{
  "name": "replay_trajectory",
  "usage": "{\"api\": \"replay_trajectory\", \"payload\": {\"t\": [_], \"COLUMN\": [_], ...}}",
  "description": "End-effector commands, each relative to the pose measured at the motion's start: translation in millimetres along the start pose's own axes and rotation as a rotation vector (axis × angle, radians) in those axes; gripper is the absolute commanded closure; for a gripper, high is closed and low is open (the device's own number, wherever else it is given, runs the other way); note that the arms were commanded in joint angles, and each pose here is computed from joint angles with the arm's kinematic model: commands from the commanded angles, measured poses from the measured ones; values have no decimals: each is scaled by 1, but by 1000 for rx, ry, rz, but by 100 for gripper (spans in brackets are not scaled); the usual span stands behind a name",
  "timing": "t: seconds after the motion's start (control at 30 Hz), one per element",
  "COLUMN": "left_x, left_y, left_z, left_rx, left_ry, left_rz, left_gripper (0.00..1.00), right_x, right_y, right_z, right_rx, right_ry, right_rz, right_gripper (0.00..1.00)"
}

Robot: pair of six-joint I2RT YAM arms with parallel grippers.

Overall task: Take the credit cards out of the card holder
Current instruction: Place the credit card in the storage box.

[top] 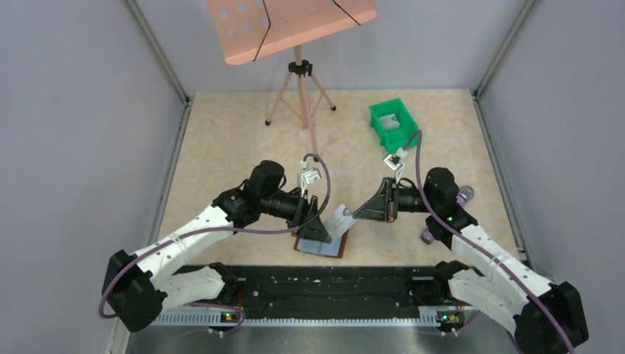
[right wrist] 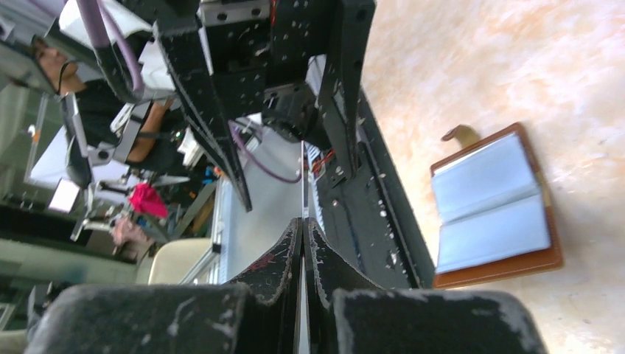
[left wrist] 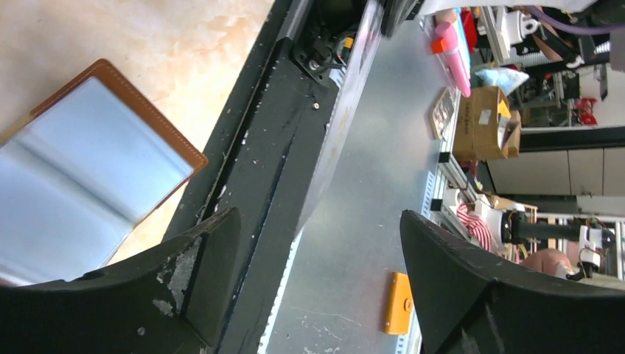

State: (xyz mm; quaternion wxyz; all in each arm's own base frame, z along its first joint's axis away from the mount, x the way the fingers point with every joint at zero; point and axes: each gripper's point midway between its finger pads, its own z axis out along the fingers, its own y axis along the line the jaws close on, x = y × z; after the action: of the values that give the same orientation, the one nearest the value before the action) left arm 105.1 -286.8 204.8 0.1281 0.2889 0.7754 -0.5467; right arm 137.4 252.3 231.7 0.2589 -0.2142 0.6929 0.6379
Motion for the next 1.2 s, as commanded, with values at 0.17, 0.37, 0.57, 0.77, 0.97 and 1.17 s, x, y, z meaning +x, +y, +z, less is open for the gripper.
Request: {"api": "replay_trajectory", "payload": {"t": [0.17, 0.37, 0.57, 0.77, 0.97, 1.17], "left_x": [-31, -65, -80, -76, -79, -71], "left_y": [20, 57, 74, 91, 90, 99], "left_z": [-17, -61, -122, -159, -157, -166], "left_rx": [-228, -591, -877, -1074, -1059, -1128], "left_ry": [-143, -338, -533, -606, -605, -583], "left_rz": [77, 140, 195, 256, 281, 267], "left_gripper": [1, 1, 1, 1, 1, 1], "right_x": [-64, -104, -152, -205, -231, -247], "right_y": [-19, -47, -107, -153, -200, -246], "right_z": [-36, -68, -101, -136, -164, -199], "right_rx": [156, 286, 477, 683, 843, 988], "right_ry": [-185, -262, -318, -348, -368, -391], "right_rz": [-27, -18, 41, 43, 73, 79], "right_gripper": [100, 100, 100, 100, 100, 100]}}
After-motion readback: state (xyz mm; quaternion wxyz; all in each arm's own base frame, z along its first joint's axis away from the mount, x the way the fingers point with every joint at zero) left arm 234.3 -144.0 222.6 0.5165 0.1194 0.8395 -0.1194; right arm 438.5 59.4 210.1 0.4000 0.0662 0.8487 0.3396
